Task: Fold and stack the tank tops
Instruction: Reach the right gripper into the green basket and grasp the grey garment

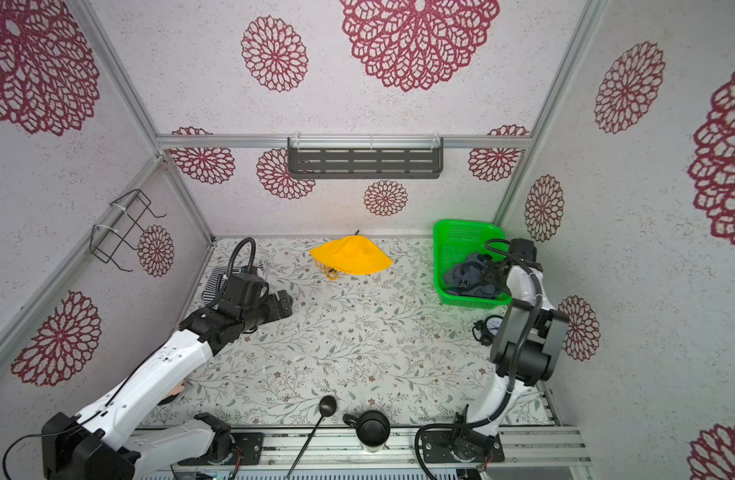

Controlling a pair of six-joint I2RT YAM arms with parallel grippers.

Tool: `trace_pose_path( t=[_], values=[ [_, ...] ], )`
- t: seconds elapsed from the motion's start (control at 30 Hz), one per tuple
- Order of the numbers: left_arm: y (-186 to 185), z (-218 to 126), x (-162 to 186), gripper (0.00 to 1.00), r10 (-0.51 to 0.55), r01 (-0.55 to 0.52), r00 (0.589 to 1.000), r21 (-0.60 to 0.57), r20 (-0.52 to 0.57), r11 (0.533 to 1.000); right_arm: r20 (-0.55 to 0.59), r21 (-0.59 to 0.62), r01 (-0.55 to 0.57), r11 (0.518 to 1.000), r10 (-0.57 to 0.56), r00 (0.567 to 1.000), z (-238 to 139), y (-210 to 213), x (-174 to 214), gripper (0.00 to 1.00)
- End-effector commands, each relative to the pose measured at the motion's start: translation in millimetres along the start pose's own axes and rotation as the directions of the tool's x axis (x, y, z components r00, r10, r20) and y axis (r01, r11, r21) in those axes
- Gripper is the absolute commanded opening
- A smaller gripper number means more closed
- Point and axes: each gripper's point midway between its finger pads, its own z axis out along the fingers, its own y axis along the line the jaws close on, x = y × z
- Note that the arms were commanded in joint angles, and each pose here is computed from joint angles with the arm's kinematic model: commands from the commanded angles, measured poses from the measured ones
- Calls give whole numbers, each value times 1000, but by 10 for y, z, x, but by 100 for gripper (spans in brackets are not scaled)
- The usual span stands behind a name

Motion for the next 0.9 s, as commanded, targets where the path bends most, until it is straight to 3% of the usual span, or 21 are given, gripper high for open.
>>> trace_pose_path(
  t=[0.0, 0.13, 0.2, 0.37, 0.47, 0.6, 0.73, 0.87],
  values=[
    [41, -8, -27, 95, -57, 57, 998, -29, 33, 998, 39, -29, -12, 1000, 13, 999, 89, 72, -141, 89],
    [-65, -25, -71, 95, -44, 45, 998, -23, 38, 999, 34, -51, 3, 999, -2, 999, 179, 112, -159, 74],
    [-116, -28, -82, 95, -34, 35, 999, -24, 40, 999, 43, -69, 13, 998, -10, 999, 153, 127, -199, 60],
    [-160, 2, -36, 96, -29, 30, 999, -28, 37, 999, 97, -88, 23, 996, -14, 995, -77, 128, -405, 14],
    [-182, 0, -20, 96, -26, 27, 999, -21, 35, 999, 146, -107, 48, 993, -32, 989, -330, 182, -573, 1],
    [-315, -26, -53, 96, -32, 30, 999, 47, 41, 998, 240, -229, 84, 970, -27, 970, -876, 418, -807, 0],
    [-597, -65, -160, 96, -64, 51, 996, 189, 64, 981, 359, -411, 135, 902, 24, 933, -1663, 778, -991, 0],
    [-817, -57, -223, 95, -83, 62, 995, 286, 62, 956, 439, -517, 217, 828, 40, 897, -2395, 1069, -1016, 0]
  ],
)
